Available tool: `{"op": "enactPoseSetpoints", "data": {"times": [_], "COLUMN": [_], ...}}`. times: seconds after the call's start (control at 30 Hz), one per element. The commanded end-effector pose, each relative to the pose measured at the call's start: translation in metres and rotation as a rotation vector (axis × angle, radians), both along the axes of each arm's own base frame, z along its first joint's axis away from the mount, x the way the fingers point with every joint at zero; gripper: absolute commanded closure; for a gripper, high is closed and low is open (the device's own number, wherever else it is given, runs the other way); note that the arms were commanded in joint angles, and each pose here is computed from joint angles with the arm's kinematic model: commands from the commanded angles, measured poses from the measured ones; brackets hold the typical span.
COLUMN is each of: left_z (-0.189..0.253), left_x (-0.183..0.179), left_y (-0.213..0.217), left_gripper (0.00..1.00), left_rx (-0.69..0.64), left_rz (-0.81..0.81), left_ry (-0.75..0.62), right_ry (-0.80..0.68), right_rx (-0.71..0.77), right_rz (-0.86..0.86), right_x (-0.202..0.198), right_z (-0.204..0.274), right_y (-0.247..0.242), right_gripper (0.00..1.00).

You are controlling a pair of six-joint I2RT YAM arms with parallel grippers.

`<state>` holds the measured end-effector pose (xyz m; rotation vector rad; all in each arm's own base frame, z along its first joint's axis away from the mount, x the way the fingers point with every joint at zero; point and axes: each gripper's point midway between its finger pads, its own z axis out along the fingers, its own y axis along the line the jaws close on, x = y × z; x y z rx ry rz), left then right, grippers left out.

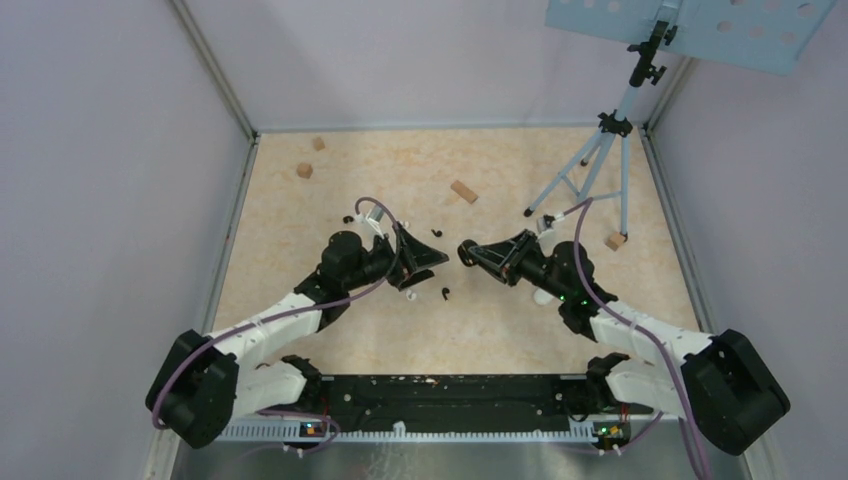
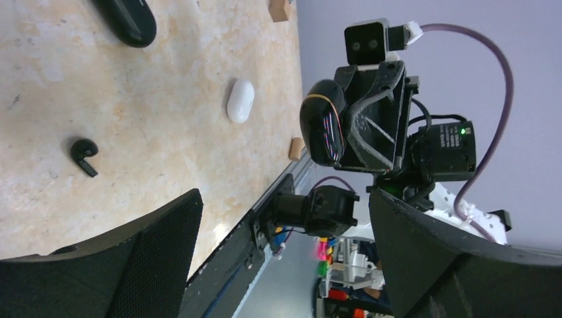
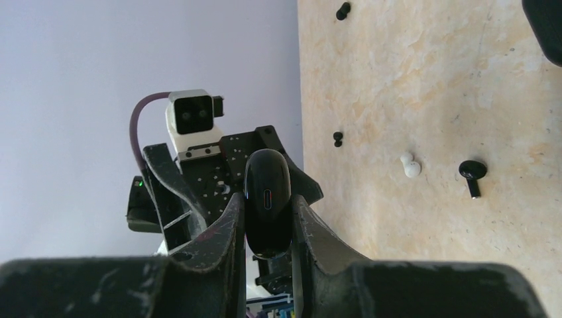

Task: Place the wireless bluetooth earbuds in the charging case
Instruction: Open the charging case at the center of the board.

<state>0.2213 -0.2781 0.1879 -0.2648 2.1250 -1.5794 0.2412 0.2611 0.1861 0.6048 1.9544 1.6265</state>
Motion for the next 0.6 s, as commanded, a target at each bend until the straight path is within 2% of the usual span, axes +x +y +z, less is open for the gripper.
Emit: {"op": "enactPoseSetpoints", "data": {"times": [0.0, 0.1, 0.3, 0.57], "left_z": [0.028, 0.031, 0.036, 0.045], "left_x": [0.004, 0.006, 0.017, 0.026], "left_y": [-0.011, -0.017, -0.03, -0.039], "left_gripper": [0.02, 0.02, 0.15, 0.23], "left_rx": [-0.142, -0.181, -0.19, -0.23], "left_rz": [-0.025, -0.043, -0.067, -0.067], "left_ry": [-0.058, -0.06, -0.07, -0.077], "right_ry": [-0.11, -0.108, -0.115, -0.112], "right_rx": [0.096, 0.119, 0.135, 0.15], "right_rz": [0.003, 0.025, 0.044, 0.062], "right_x": [0.007, 0.004, 0.002, -0.001], "right_z": [0.046, 0.047, 0.052, 0.052], "right_y": [0.009, 0.012, 0.017, 0.022], "right_gripper": [1.0, 1.0, 1.0, 1.0]}}
